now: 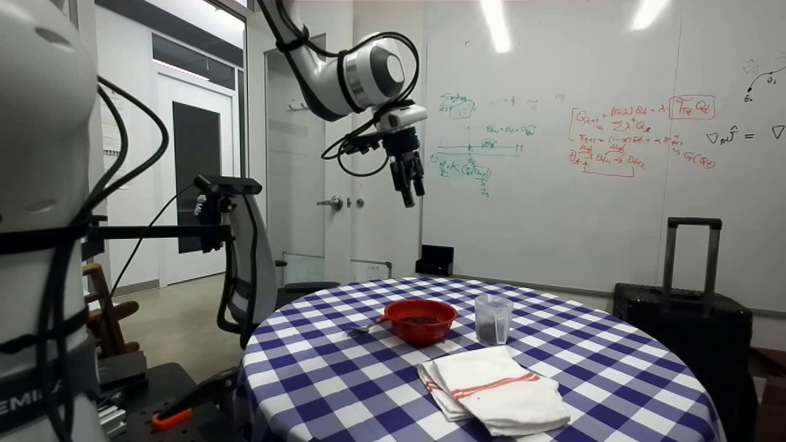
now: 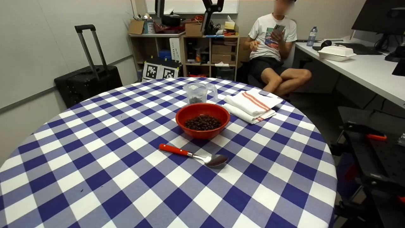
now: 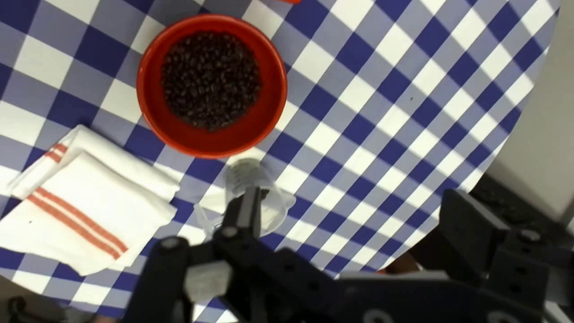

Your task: Pour some of the contents in the clear jug into the red bowl

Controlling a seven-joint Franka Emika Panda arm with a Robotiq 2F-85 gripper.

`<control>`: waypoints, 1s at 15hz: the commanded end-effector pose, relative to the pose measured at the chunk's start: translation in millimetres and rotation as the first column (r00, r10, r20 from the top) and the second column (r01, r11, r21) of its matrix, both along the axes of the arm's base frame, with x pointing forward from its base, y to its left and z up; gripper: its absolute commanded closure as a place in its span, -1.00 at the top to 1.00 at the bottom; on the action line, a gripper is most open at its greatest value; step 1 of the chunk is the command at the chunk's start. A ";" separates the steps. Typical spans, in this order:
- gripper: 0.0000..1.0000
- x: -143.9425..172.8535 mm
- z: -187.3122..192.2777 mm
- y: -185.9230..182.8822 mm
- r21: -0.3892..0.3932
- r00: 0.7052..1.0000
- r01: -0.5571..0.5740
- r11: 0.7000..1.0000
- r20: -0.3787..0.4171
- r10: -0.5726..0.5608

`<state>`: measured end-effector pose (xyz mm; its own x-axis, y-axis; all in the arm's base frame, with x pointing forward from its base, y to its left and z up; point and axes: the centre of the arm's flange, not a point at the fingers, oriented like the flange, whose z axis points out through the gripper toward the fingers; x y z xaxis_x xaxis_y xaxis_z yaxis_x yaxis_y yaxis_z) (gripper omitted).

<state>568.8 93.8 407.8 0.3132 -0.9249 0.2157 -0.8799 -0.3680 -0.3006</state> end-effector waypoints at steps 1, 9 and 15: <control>1.00 -15.0 8.0 14.3 0.060 0.981 -0.192 0.980 -0.010 0.192; 1.00 -22.6 -10.2 2.5 0.225 0.839 -0.486 0.845 -0.152 0.523; 1.00 -47.2 -3.7 -69.6 0.253 0.640 -0.571 0.781 -0.459 0.617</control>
